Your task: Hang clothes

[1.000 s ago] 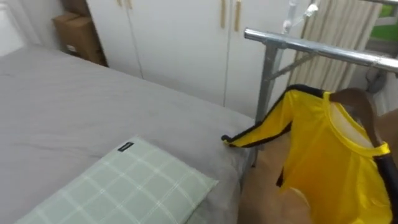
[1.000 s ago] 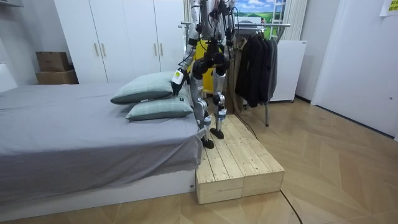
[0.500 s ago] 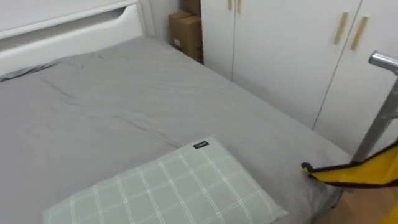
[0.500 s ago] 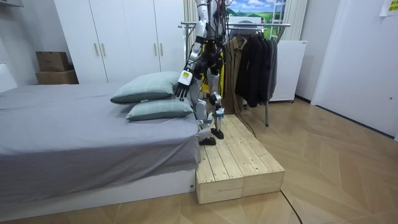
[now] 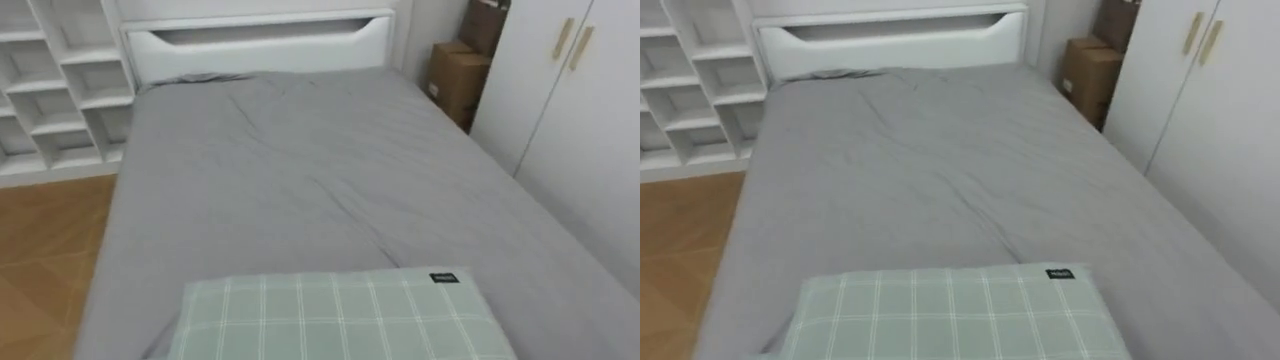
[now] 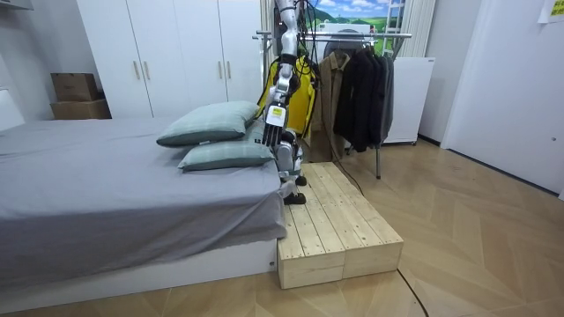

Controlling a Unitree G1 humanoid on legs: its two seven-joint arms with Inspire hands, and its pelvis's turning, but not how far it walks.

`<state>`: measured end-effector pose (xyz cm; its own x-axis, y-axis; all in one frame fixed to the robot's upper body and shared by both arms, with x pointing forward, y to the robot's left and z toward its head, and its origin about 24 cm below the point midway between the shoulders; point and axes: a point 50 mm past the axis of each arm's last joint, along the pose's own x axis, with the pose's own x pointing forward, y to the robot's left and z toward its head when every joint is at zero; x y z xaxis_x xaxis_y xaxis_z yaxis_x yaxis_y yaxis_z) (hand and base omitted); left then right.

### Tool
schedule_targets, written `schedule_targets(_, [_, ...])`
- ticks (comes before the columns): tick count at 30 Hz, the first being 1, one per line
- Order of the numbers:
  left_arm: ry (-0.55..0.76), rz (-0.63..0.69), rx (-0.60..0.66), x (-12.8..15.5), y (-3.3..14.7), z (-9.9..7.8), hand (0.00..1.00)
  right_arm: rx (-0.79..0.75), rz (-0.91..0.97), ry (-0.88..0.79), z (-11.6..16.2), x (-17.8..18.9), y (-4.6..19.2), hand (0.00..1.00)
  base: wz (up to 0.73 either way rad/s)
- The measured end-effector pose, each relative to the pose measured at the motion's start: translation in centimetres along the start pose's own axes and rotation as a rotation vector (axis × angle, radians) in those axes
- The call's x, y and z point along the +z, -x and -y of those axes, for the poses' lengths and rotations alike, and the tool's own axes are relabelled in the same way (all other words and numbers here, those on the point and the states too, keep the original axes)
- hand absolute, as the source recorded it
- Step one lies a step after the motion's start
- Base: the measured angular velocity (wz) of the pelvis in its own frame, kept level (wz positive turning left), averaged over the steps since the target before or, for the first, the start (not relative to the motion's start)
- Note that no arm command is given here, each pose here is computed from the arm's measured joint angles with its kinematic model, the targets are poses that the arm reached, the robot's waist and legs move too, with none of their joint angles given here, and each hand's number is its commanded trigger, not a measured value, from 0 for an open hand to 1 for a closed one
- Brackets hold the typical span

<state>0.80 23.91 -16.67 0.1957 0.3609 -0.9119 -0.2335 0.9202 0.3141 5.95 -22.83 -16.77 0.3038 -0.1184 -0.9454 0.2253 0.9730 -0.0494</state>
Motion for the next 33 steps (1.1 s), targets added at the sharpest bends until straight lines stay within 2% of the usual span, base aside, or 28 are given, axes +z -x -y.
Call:
schedule_targets(11, [0.013,0.006,0.005,0.4,-0.1,0.0,0.00,0.053,0.008,0.122,-1.1,0.9,-0.2,0.00,0.22])
schedule_targets(16, [-0.030,0.003,-0.025,0.5,-0.1,0.1,0.00,0.057,-0.059,0.072,-0.5,-0.9,0.0,0.00,0.31])
schedule_targets(25, [-0.043,-0.002,-0.051,0.4,-0.1,0.4,0.00,0.077,-0.071,-0.044,0.0,-2.0,0.3,0.00,0.06])
schedule_targets(33, [-0.043,-0.004,-0.053,0.4,-0.1,0.5,0.00,0.077,-0.073,-0.058,0.0,-2.2,0.4,0.00,-0.04])
